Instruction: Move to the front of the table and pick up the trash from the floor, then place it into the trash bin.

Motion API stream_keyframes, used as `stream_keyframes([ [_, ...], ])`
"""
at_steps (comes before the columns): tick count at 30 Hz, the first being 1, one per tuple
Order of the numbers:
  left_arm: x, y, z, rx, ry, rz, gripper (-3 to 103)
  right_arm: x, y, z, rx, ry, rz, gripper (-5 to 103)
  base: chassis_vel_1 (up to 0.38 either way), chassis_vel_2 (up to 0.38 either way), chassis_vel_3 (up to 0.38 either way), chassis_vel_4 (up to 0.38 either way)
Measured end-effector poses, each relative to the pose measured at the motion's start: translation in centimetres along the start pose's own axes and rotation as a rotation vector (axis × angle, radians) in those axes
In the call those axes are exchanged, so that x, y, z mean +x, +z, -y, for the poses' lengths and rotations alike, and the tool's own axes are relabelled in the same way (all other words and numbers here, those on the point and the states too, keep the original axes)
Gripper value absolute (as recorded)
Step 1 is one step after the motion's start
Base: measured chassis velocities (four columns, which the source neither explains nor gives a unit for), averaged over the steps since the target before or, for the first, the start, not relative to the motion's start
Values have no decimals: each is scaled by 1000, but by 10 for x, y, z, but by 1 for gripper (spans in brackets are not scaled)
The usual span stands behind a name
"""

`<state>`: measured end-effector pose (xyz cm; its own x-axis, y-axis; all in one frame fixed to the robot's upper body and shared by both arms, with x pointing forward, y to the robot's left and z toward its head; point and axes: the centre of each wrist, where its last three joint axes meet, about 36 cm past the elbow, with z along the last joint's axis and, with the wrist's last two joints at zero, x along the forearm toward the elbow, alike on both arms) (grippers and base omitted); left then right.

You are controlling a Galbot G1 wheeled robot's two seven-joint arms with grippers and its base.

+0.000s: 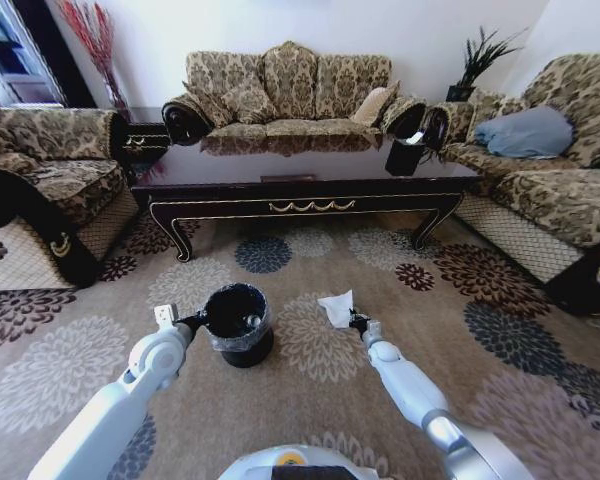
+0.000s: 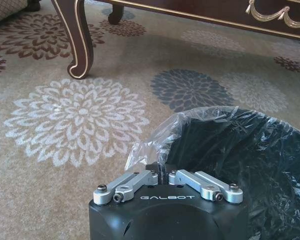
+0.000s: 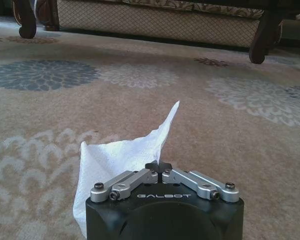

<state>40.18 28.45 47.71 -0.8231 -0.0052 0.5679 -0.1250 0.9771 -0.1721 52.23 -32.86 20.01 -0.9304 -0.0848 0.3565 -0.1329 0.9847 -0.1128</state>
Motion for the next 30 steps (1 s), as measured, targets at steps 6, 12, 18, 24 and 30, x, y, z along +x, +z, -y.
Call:
stream_keyframes([
  [6, 1, 2, 0, -2, -3, -1, 4, 6, 0, -1, 2, -1, 3, 0, 0, 0, 0, 0],
  [12, 1, 4, 2, -8, 0, -1, 4, 34, -10, 6, 0, 2, 43, 0, 0, 0, 0, 0],
  [18, -5, 9, 12, -9, 21, -9, 4, 65, -43, 25, 26, 27, 122, 0, 0, 0, 0, 0],
  [24, -11, 15, 26, -8, 47, -24, 4, 99, -78, 39, 24, 32, 209, 0, 0, 0, 0, 0],
  [30, -19, 22, 42, -15, 75, -47, 4, 144, -111, 50, 23, 26, 295, 0, 0, 0, 0, 0],
])
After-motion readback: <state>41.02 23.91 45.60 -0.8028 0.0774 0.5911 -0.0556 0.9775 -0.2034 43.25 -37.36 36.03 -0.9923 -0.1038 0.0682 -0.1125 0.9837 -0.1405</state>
